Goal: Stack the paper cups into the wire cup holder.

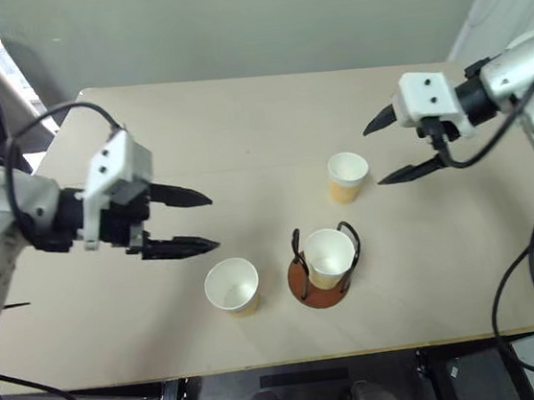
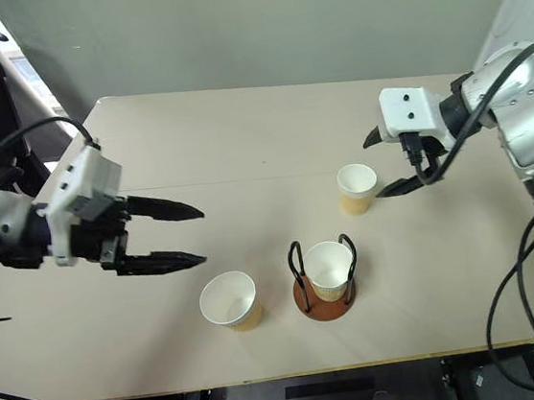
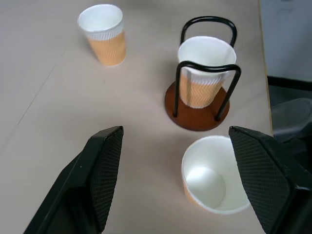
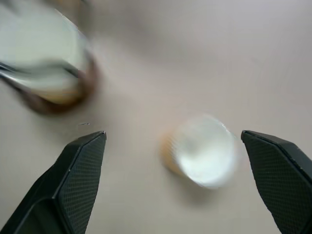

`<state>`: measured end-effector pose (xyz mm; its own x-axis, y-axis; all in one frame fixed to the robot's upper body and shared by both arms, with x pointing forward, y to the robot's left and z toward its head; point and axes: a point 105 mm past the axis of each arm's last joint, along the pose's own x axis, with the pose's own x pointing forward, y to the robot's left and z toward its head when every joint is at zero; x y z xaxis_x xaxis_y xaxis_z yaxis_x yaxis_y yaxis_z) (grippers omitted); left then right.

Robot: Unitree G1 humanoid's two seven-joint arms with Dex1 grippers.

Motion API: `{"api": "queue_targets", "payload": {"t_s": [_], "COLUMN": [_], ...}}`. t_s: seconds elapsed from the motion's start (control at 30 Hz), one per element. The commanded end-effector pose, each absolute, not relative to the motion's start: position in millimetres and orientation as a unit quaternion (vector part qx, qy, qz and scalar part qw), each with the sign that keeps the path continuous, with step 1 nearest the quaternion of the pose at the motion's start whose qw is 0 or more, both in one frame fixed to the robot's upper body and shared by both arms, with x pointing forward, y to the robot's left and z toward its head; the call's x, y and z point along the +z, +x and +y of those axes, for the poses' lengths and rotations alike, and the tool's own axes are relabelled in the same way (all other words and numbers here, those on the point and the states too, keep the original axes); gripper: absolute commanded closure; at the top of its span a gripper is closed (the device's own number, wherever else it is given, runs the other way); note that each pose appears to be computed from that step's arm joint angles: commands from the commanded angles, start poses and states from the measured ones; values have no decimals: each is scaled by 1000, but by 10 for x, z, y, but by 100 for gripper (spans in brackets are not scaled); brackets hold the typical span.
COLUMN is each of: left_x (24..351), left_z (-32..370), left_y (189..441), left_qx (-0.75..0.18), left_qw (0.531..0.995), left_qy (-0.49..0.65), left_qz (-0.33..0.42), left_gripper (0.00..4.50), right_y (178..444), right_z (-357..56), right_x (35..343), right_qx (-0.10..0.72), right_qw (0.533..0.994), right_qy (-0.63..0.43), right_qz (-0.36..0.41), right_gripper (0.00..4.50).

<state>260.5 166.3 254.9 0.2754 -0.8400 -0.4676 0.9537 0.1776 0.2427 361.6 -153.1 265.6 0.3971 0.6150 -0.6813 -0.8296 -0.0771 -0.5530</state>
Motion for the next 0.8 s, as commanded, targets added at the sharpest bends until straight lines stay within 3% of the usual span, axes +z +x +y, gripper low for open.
{"api": "queue_targets", "payload": {"t_s": [0.03, 0.3, 0.53, 0.63, 0.8], "left_x": [2586, 2553, 2526, 2524, 2549], "left_z": [1580, 1619, 1585, 1588, 1574], "left_y": [2547, 2565, 2517, 2496, 2494], "left_qx": [-595, -575, -572, -571, -573], "left_qw": [756, 767, 771, 771, 771], "left_qy": [255, 261, 255, 255, 255], "left_qz": [99, 111, 113, 116, 113], "left_gripper": [78, 78, 78, 78, 78], "right_y": [3761, 3838, 3923, 3954, 3962], "right_z": [-1583, -1380, -1372, -1356, -1345], "right_x": [2528, 2228, 2010, 1985, 2025], "right_qx": [523, 567, 550, 545, 543], "right_qw": [657, 625, 592, 591, 587], "right_qy": [-529, -520, -571, -578, -586], "right_qz": [121, 133, 146, 142, 129], "right_gripper": [2, 2, 2, 56, 239]}}
